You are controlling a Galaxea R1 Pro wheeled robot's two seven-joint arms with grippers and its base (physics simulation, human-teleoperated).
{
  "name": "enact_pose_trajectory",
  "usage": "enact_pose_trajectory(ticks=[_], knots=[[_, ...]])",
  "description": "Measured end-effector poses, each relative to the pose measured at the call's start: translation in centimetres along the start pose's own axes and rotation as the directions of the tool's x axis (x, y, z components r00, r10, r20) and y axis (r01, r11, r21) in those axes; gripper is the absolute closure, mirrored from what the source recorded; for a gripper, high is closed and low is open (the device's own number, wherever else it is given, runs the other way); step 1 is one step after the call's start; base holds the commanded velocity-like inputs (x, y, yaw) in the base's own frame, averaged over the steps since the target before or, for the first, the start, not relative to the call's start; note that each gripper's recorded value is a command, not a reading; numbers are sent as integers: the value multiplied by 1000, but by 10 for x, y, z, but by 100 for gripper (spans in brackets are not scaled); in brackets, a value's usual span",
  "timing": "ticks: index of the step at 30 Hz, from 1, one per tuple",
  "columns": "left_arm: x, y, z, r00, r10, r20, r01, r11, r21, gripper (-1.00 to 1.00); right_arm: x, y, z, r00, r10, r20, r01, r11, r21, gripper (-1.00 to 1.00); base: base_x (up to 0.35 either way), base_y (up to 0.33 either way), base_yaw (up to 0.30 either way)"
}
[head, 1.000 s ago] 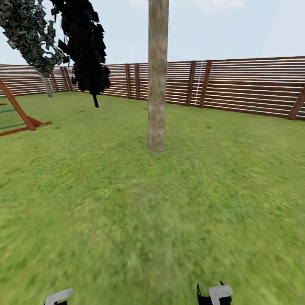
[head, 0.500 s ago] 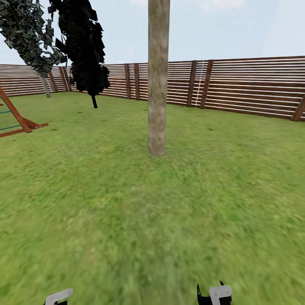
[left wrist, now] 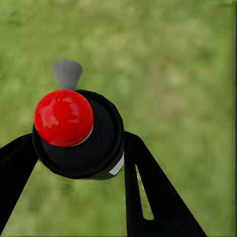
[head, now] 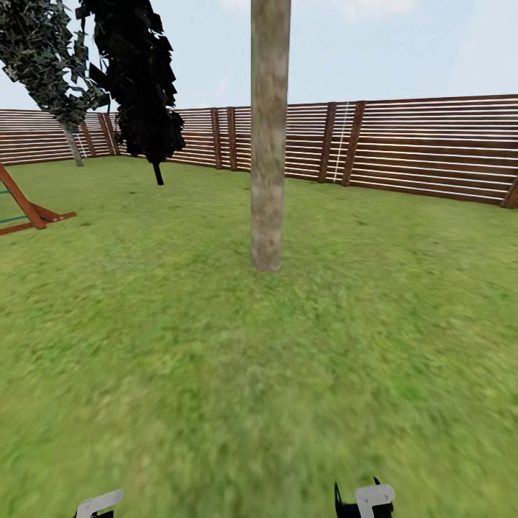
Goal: In the garden, pick up the pesticide atomizer on the floor and spray pesticide onto both trees until each tree trunk is fully covered.
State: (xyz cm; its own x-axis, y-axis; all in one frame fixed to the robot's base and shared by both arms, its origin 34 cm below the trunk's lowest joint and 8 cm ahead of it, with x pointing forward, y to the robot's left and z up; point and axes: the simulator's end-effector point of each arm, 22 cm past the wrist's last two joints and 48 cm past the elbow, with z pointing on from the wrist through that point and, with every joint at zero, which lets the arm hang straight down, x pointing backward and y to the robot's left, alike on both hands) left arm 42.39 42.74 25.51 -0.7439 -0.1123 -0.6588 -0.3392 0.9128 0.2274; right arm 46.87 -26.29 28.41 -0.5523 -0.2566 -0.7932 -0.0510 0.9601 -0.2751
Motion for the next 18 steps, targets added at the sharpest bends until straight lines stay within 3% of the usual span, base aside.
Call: enact_pose_trajectory(ticks=[18], knots=[[1, -1, 0, 1000, 0, -1, 0, 1000, 1, 100, 0, 0, 0, 1000, 0, 0, 0, 1000, 0, -100, 338, 0, 0]])
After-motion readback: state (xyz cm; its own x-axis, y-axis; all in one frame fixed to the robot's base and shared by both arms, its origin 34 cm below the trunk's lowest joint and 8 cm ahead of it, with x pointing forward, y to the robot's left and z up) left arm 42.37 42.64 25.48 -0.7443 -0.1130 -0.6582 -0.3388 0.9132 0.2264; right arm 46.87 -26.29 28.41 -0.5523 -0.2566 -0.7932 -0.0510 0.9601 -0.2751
